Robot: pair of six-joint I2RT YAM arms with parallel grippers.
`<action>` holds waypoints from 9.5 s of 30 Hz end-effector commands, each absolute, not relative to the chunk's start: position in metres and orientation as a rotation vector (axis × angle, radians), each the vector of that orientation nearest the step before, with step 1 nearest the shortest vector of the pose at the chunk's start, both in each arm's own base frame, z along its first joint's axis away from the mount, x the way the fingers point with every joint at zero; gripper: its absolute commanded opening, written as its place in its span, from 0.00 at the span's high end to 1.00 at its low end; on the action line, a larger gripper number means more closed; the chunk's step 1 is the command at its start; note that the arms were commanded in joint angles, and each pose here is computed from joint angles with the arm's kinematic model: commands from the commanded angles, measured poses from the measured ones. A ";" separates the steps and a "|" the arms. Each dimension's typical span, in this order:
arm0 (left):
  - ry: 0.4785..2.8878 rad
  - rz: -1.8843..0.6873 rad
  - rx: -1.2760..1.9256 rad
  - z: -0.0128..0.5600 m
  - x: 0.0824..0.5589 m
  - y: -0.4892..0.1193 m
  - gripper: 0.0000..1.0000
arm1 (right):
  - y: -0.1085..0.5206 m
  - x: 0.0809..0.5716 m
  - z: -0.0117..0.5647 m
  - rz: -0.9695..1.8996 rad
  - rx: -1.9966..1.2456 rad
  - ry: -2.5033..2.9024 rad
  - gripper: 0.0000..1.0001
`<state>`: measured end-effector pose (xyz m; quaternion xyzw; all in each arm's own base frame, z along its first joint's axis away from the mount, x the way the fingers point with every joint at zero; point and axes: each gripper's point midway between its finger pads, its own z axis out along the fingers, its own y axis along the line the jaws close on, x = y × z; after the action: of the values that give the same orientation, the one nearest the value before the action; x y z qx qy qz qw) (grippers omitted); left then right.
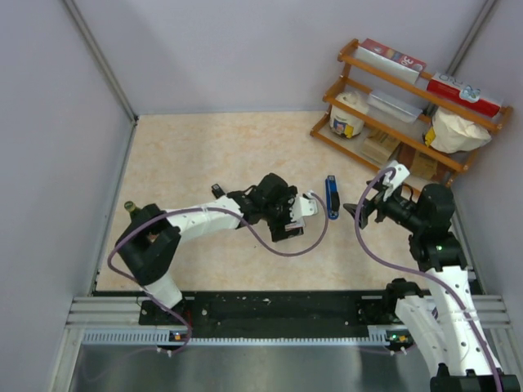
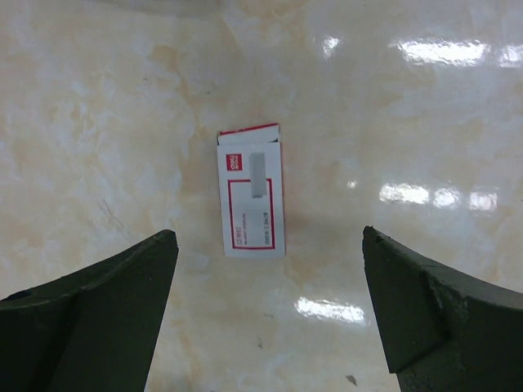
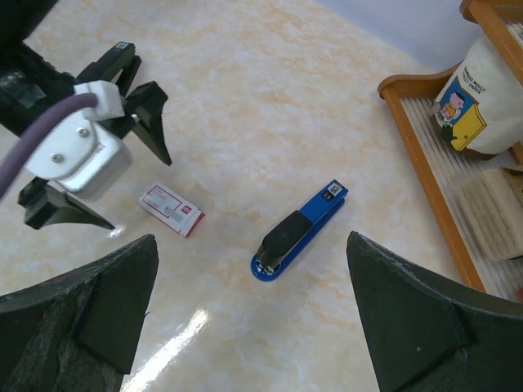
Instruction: Load the staples into the stapler
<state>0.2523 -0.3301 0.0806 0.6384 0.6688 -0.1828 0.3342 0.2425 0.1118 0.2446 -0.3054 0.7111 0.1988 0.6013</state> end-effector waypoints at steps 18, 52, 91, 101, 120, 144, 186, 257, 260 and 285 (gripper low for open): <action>1.813 -0.345 1.732 0.023 0.294 -0.353 0.08 | 0.111 0.241 0.255 0.428 -0.734 1.586 0.04; 1.738 -0.426 1.686 0.046 0.258 -0.332 0.50 | 0.111 0.244 0.249 0.402 -0.802 1.570 0.03; 1.794 -0.417 1.702 0.035 0.259 -0.336 0.16 | 0.172 0.229 0.206 0.669 -1.185 1.416 0.07; 1.844 -0.480 1.756 0.025 0.249 -0.337 0.36 | 0.167 0.227 0.210 0.643 -1.173 1.400 0.07; 1.832 -0.444 1.727 0.045 0.247 -0.326 0.53 | 0.163 0.225 0.215 0.647 -1.155 1.393 0.07; 1.544 -0.753 1.676 0.168 0.187 -0.328 0.53 | 0.204 0.207 0.200 0.834 -1.329 1.307 0.06; 1.523 -0.756 1.623 0.186 0.191 -0.349 0.51 | 0.252 0.178 0.178 1.141 -1.414 1.260 0.13; 1.619 -0.615 1.602 0.147 0.209 -0.339 0.43 | 0.243 0.194 0.163 1.022 -1.383 1.325 0.68; 1.750 -0.574 1.569 0.123 0.218 -0.339 0.32 | 0.233 0.209 0.166 0.997 -1.312 1.367 0.61; 2.157 -0.619 1.573 0.052 0.201 -0.371 0.09 | 0.209 0.228 0.172 0.875 -1.245 1.374 0.53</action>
<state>0.1994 -0.3486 0.0531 0.5777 0.7640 -0.2096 0.1967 0.2417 0.1936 0.1405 -0.4845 0.6406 0.3373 0.4909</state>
